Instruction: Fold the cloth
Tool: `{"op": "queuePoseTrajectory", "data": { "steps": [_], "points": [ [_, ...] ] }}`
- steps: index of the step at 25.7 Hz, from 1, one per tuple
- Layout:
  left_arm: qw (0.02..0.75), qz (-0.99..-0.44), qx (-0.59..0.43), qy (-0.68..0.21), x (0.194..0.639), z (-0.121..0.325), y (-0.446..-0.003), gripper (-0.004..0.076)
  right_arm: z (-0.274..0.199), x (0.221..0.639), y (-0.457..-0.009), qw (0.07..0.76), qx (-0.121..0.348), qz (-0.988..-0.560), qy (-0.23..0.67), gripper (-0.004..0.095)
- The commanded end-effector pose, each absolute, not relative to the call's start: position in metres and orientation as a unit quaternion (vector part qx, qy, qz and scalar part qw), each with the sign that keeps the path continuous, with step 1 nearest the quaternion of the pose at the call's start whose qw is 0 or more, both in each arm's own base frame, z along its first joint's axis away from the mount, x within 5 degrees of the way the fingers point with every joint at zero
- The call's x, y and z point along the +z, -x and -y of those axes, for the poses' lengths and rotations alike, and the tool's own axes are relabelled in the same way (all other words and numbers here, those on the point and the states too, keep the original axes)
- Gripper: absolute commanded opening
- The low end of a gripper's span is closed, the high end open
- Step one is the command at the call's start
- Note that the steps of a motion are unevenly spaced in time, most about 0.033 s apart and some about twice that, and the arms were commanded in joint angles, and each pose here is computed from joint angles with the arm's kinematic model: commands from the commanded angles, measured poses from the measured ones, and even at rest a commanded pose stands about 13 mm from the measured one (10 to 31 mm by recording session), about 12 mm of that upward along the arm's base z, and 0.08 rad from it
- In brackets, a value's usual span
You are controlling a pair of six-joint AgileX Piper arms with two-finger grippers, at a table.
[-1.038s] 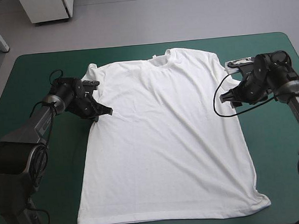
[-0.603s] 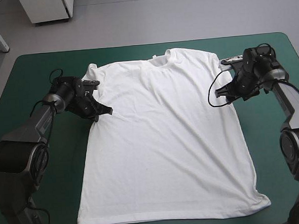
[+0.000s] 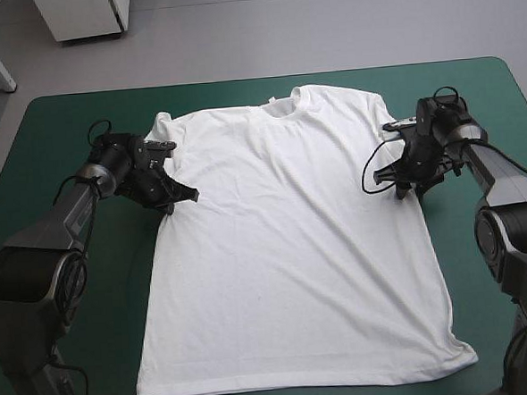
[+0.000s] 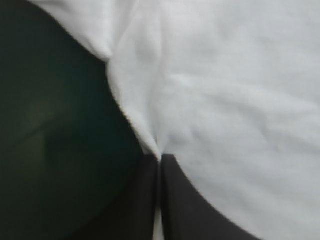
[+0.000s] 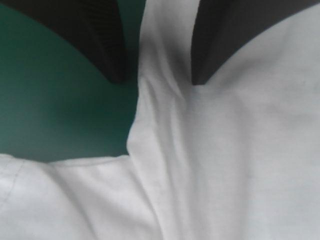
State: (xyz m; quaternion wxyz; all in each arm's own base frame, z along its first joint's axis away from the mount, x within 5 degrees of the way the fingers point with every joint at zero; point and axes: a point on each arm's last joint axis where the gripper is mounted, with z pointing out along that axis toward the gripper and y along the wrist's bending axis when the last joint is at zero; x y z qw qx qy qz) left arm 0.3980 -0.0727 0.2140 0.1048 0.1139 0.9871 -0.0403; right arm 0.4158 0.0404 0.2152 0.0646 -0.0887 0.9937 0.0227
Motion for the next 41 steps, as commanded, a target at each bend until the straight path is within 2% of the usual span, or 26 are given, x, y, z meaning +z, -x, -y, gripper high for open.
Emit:
{"op": "queuePoseTrajectory", "data": {
  "steps": [1,2,4,7,10,15,23,33,36,41],
  "points": [
    [0.134,-0.983,-0.042,-0.114,0.234,0.073,-0.398,-0.0009,-0.048,0.224,-0.417,0.078,0.063,-0.991,0.087,0.0235],
    [0.133,-0.984,-0.042,-0.114,0.233,0.073,-0.397,-0.0009,-0.051,0.219,-0.418,0.071,0.079,-0.99,0.089,0.012],
    [0.132,-0.983,-0.043,-0.117,0.233,0.073,-0.397,-0.0009,-0.058,0.215,-0.419,0.073,0.096,-0.988,0.099,-0.0014],
    [0.141,-0.981,-0.044,-0.124,0.242,0.073,-0.395,-0.0009,-0.064,0.221,-0.42,0.077,0.106,-0.986,0.106,-0.0013],
    [0.164,-0.976,-0.044,-0.137,0.275,0.071,-0.38,-0.0009,-0.065,0.248,-0.419,0.087,0.113,-0.983,0.114,-0.0013],
    [0.287,-0.946,-0.035,-0.144,0.376,0.063,-0.347,-0.0009,-0.063,0.336,-0.4,0.202,0.112,-0.965,0.124,-0.0013],
    [0.422,-0.894,-0.042,-0.142,0.478,0.054,-0.287,-0.0009,-0.056,0.431,-0.336,0.323,0.103,-0.931,0.134,-0.0013],
    [0.599,-0.787,-0.062,-0.133,0.568,0.043,-0.204,-0.0009,-0.042,0.547,-0.243,0.538,0.086,-0.83,0.122,-0.0013],
    [0.636,-0.757,-0.074,-0.131,0.582,0.043,-0.194,-0.0009,-0.041,0.568,-0.231,0.578,0.087,-0.803,0.118,-0.0013],
    [0.658,-0.74,-0.054,-0.132,0.586,0.042,-0.202,-0.0009,-0.038,0.59,-0.233,0.65,0.077,-0.749,0.105,-0.0013]
  ]
}}
